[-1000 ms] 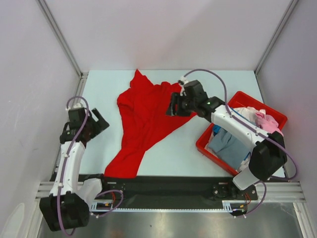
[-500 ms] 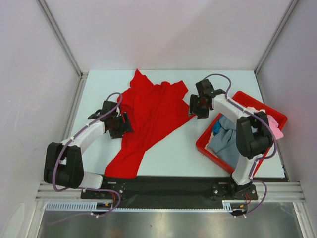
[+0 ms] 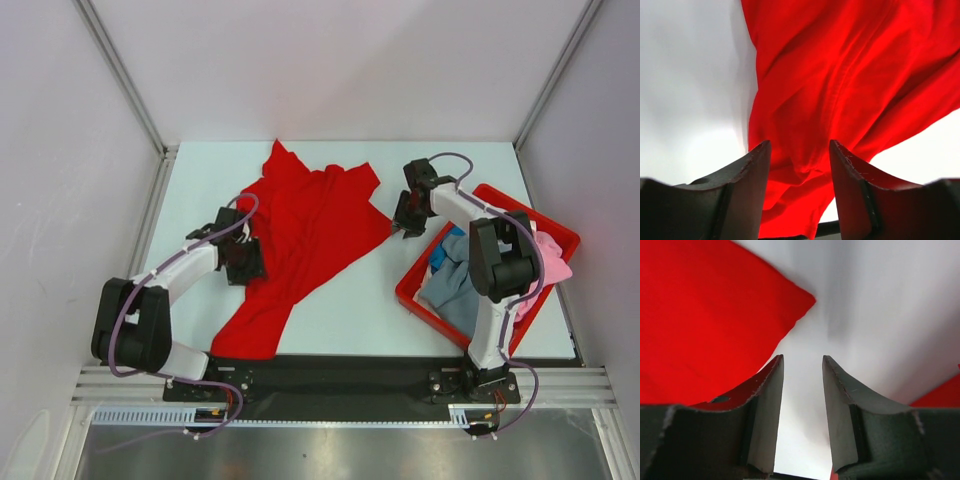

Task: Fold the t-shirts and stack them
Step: Flatten the tshirt out

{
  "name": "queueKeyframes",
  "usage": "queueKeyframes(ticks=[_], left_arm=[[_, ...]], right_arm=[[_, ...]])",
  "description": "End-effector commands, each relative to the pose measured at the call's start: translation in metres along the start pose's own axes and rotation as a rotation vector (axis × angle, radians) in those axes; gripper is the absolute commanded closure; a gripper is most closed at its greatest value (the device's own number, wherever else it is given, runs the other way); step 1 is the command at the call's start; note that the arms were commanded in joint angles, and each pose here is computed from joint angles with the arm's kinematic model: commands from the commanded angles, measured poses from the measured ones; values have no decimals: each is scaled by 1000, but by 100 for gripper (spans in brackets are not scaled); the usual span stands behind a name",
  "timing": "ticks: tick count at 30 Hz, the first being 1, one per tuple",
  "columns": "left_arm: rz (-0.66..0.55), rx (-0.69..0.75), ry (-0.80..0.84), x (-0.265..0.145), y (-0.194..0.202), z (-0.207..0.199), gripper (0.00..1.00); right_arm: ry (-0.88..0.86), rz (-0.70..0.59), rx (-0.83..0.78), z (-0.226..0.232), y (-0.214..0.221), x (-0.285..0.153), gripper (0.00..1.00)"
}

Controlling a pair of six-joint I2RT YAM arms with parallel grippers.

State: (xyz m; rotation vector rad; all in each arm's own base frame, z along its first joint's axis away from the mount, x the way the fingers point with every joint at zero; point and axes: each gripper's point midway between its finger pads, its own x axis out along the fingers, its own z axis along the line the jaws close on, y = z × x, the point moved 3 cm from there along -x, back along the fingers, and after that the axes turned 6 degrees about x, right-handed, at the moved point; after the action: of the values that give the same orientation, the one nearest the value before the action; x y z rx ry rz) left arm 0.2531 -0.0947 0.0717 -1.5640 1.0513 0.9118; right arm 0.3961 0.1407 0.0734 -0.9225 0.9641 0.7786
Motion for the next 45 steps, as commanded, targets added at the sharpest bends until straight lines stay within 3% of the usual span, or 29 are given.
queueKeyframes(ticks=[1,8,14,18,20,24,26,29,35,40,45], left_arm=[[9,42,42,-6,11,-7,43],[80,33,152,5,23,-21,41],[31,28,148,0,12,-23,67],[-15,13,96,-8,0,-14,96],[-53,1,72,-17,-9,-6,100],[-155,-82,-27,-38,-31,30,99],[-212,-109,-59,-51,-40,43,99],[-247,-136,-93,-59,-47,55,100],[-232,-165,-1,-50,-40,43,100],[-232,-156,-16,-50,-39,46,100],[-242,-162,-11,-52,-40,45,100]], right_arm=[[3,-47,47,-5,-8,-2,59],[-31,-30,66,-1,-16,14,56],[-47,-43,90,-3,-28,25,55],[-69,-39,113,-4,-35,31,57],[-61,-41,123,-6,-37,36,59],[-81,-22,150,-7,-37,42,62],[-96,-10,162,-4,-35,45,75],[-125,40,190,0,-27,50,78],[-63,48,200,-11,-20,42,62],[-68,83,217,-8,-8,37,63],[-25,-8,278,-10,-13,26,64]])
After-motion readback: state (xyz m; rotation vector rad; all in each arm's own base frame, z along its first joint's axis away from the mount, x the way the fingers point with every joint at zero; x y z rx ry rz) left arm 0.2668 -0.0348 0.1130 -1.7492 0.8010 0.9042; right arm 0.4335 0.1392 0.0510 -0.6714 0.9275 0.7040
